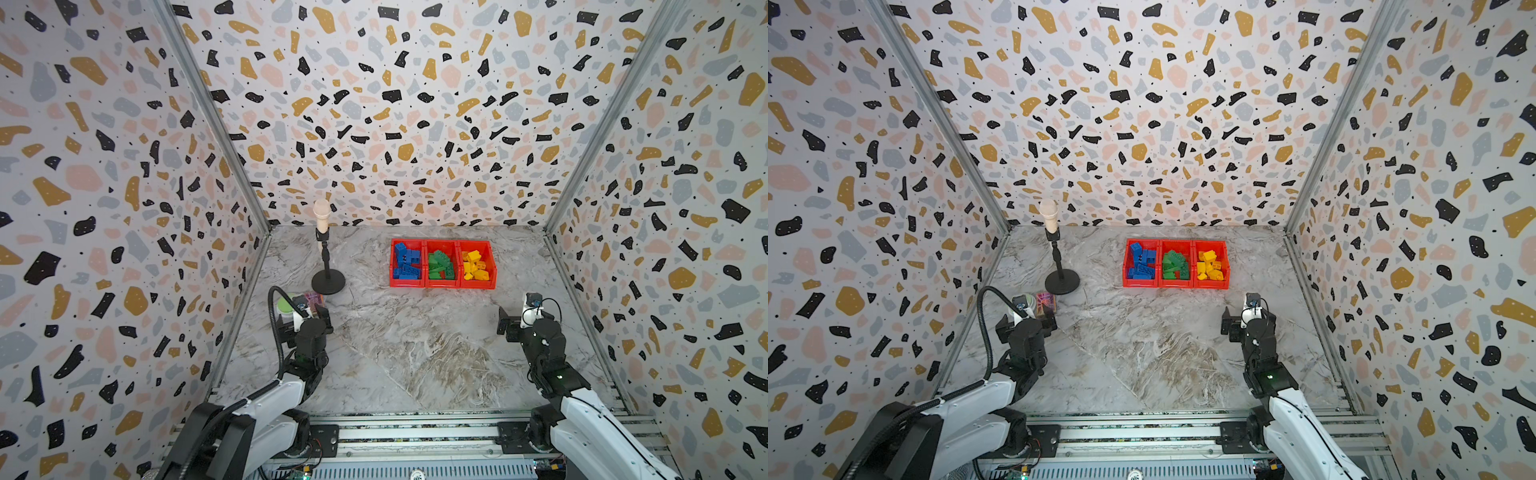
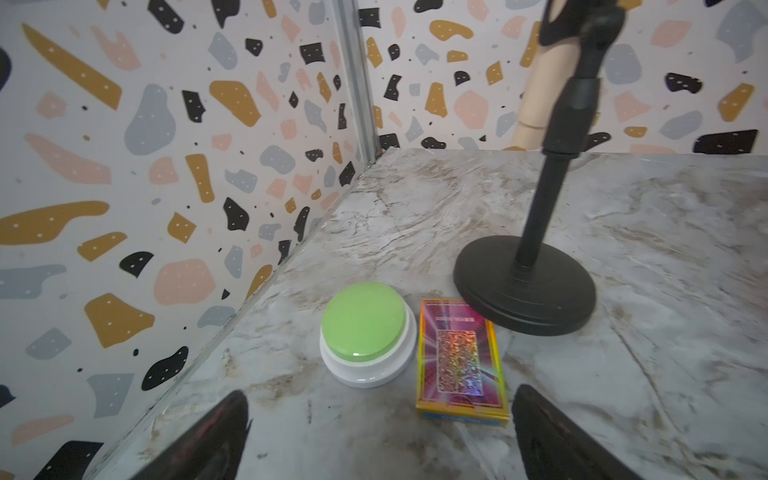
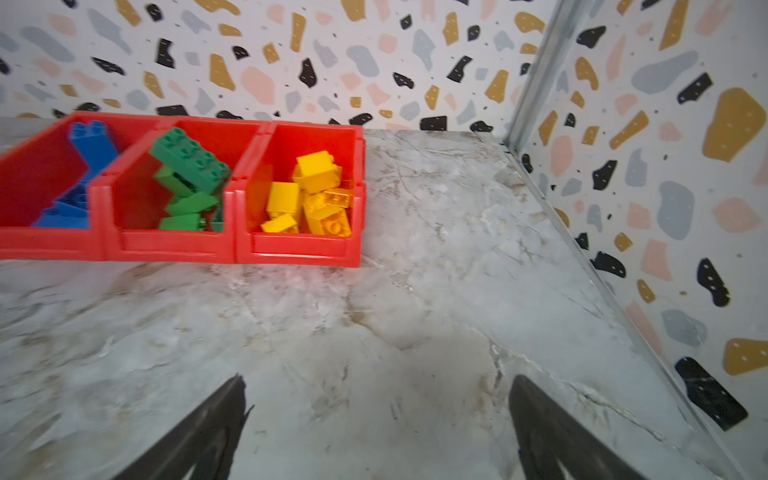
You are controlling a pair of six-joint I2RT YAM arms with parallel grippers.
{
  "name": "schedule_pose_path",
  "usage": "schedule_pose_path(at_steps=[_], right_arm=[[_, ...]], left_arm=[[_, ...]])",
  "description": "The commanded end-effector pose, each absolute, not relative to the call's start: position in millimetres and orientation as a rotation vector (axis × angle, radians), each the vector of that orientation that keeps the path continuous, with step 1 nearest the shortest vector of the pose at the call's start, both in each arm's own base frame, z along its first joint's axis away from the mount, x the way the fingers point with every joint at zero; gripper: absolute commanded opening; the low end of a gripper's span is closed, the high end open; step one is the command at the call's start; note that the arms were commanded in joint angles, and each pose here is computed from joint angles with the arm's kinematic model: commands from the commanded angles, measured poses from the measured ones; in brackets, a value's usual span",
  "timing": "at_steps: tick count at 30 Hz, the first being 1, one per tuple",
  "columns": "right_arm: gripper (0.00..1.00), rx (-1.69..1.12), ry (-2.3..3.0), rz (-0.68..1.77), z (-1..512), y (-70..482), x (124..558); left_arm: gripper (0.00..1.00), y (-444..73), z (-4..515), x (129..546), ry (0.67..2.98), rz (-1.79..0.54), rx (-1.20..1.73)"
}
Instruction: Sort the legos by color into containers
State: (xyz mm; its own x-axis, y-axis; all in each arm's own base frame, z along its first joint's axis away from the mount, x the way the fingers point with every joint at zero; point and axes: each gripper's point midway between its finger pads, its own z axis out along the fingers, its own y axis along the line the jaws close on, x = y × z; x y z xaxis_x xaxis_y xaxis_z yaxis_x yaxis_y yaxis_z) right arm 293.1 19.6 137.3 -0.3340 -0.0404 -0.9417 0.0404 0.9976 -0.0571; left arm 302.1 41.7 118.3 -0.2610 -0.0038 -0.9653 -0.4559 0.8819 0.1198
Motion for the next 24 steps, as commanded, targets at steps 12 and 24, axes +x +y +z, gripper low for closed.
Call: schedule_pose_path(at_steps=[12,24], right_arm=[[0.99,-0.121,1.749,-0.069,137.9,19.8,338.7],[0.99,-0.322,1.731,0.161,137.9,48.3,364.5]], left_arm=[[1.0,31.2,134.9,344.8,1.665,0.214,-0.212],[1.0,30.8,133.8,347.2,1.673,0.216,-0.21]])
